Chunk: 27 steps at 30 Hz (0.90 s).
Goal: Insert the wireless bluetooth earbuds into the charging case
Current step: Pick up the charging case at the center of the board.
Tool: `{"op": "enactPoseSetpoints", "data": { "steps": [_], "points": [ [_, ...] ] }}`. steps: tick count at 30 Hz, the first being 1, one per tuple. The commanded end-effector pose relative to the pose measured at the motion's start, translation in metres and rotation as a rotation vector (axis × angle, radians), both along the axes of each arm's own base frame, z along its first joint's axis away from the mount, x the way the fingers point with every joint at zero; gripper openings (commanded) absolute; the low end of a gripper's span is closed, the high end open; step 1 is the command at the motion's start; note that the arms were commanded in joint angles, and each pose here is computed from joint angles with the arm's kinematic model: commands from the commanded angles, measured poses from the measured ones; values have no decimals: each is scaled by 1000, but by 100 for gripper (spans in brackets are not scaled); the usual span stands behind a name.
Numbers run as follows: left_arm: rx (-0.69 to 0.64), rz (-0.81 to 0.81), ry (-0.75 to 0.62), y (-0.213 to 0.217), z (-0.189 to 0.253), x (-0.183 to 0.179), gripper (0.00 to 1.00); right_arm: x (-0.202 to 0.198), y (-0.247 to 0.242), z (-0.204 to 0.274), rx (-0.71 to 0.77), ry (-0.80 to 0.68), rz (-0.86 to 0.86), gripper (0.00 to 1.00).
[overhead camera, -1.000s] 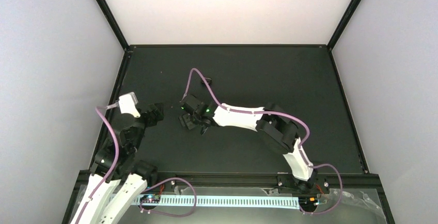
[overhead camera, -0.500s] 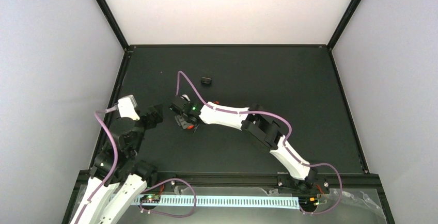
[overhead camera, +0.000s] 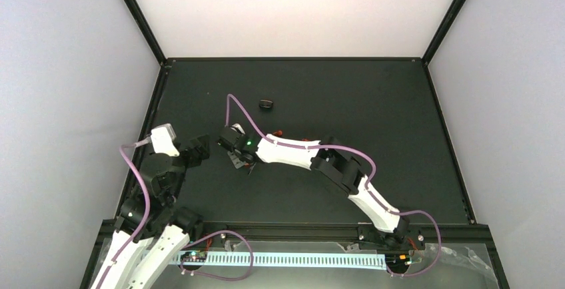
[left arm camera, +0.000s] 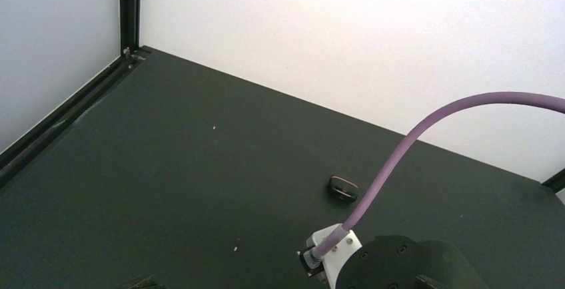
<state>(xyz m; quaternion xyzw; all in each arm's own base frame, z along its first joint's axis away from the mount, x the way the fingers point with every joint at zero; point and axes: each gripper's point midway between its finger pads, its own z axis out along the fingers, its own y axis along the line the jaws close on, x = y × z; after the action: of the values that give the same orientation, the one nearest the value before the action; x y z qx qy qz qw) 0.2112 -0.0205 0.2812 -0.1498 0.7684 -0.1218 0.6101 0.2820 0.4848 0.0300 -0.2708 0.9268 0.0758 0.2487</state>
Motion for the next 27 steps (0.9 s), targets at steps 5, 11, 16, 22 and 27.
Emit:
{"op": "enactPoseSetpoints", "data": {
  "steps": [5, 11, 16, 22, 27],
  "points": [
    [10, -19, -5, -3, -2, -1, 99, -11, -44, 16, -28, -64, -4, 45],
    [-3, -135, -6, -26, -5, 5, 99, -26, -79, 93, 137, -194, 34, 44],
    [-162, -424, 31, -85, -10, 3, 99, -49, -129, 148, 267, -340, 108, 42],
    [-340, -751, 54, -151, -1, 2, 96, -81, -188, 190, 382, -465, 159, 42],
    [-345, -941, 140, -194, 12, 5, 91, -94, -217, 198, 384, -548, 206, 42]
  ]
}}
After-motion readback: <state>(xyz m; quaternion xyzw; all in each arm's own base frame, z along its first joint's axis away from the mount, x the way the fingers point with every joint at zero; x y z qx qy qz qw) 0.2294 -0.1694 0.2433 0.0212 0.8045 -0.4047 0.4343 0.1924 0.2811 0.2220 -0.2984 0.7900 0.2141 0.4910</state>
